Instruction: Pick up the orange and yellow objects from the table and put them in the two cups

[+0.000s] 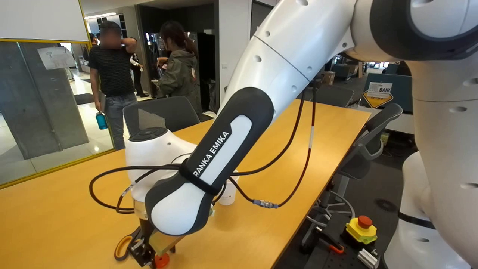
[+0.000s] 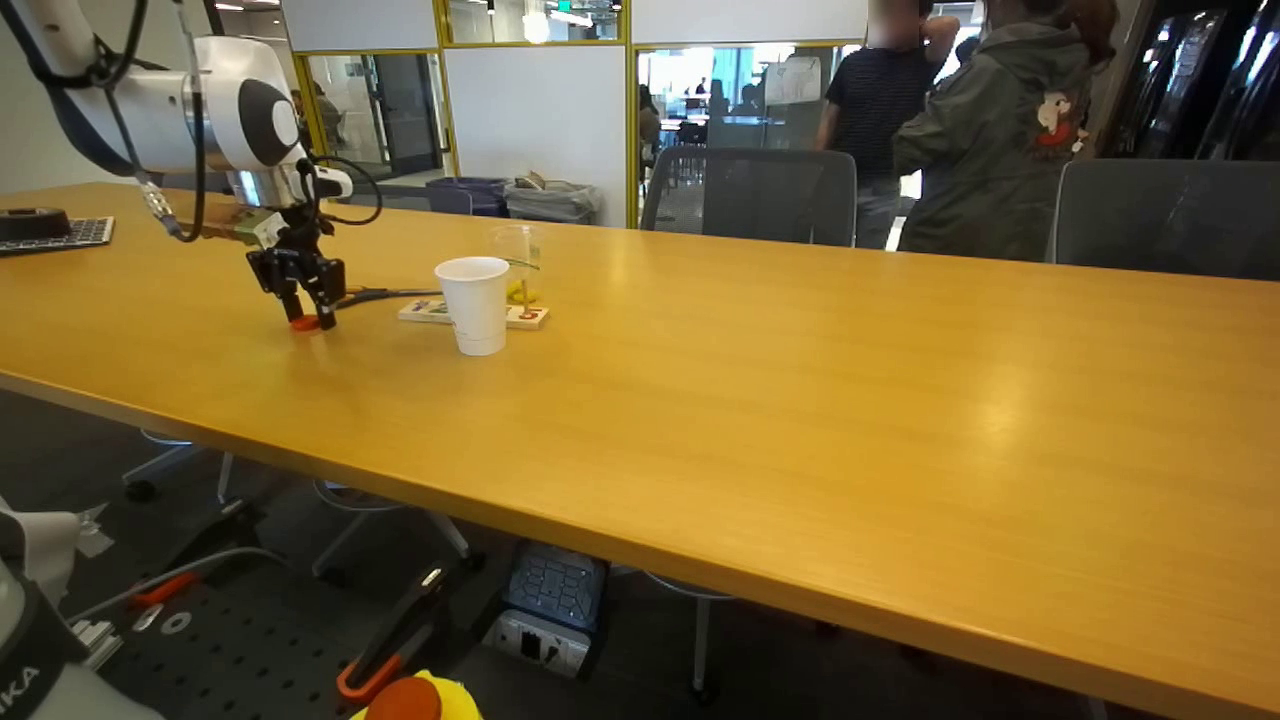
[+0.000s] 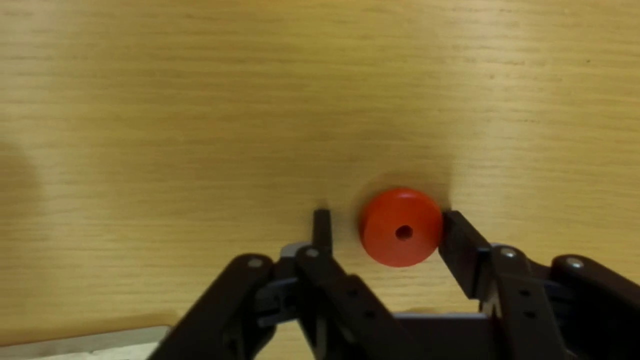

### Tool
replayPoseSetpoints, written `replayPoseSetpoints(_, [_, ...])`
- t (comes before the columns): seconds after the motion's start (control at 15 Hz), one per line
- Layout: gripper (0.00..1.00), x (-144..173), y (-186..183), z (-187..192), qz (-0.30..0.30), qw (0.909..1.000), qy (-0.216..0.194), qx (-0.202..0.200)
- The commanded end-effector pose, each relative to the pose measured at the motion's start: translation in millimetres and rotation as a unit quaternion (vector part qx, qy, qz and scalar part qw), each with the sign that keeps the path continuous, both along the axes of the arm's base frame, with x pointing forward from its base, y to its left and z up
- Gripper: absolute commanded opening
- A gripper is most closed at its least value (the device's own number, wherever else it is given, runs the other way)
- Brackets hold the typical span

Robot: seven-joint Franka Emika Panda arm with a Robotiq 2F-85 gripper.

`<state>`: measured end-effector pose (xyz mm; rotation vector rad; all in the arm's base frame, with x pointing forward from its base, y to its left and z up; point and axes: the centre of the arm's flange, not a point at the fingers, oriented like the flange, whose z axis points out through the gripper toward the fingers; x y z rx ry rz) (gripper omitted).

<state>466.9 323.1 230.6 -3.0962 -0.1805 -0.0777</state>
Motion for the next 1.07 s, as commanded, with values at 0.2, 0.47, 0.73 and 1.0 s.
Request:
replayPoseSetpoints(0.2, [0.20, 0.7, -4.2, 7.0, 0.005, 0.9998, -0.019, -0.007])
replayPoseSetpoints(0.47, [0.22, 14.0, -19.4, 38.2, 0.003, 0.9966, -0.058, -0.059])
replayPoseSetpoints(0.73, [0.22, 30.9, -60.7, 83.2, -0.024, 0.9900, -0.108, -0.088])
replayPoseSetpoints(1.0, [0.21, 44.6, -110.7, 123.1, -0.059, 0.9809, -0.134, -0.128])
